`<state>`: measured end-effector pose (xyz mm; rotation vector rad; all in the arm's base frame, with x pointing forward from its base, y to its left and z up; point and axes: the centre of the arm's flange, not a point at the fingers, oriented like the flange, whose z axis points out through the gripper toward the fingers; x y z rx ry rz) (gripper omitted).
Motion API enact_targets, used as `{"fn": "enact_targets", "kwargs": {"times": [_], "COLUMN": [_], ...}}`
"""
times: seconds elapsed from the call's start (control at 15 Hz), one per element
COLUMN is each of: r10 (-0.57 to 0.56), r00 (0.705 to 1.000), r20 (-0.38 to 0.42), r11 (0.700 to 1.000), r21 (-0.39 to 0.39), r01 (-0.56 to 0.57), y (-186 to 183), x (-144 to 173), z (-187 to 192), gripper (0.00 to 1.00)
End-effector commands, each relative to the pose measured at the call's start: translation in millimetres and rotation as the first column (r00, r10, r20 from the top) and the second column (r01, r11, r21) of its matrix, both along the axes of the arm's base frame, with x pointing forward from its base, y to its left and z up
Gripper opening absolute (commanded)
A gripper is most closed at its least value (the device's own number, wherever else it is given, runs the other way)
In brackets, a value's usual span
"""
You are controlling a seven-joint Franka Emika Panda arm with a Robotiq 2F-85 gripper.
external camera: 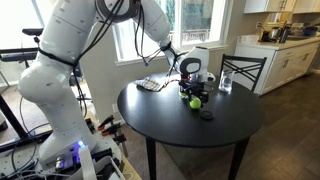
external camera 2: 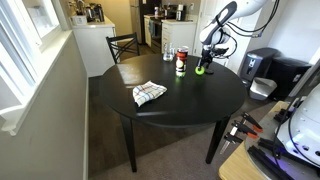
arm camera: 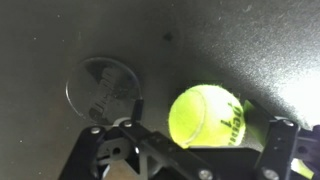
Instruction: Put the green tennis ball inside the glass container
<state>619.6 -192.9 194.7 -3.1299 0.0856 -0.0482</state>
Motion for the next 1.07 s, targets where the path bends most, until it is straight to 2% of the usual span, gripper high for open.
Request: {"fn": "enact_targets", "kwargs": {"times": [0.0,1.0], "r10": [-0.019,0.003], "r00": [1.0,0.999], "r20": [0.015,0.035], "r11": [1.0,1.0], "r21": [-0.004,-0.006], "r01": [0.02,-0.003], "y": [-11,-10], "x": [5,32], "z": [-1,-13], "gripper": [1.0,1.0]}}
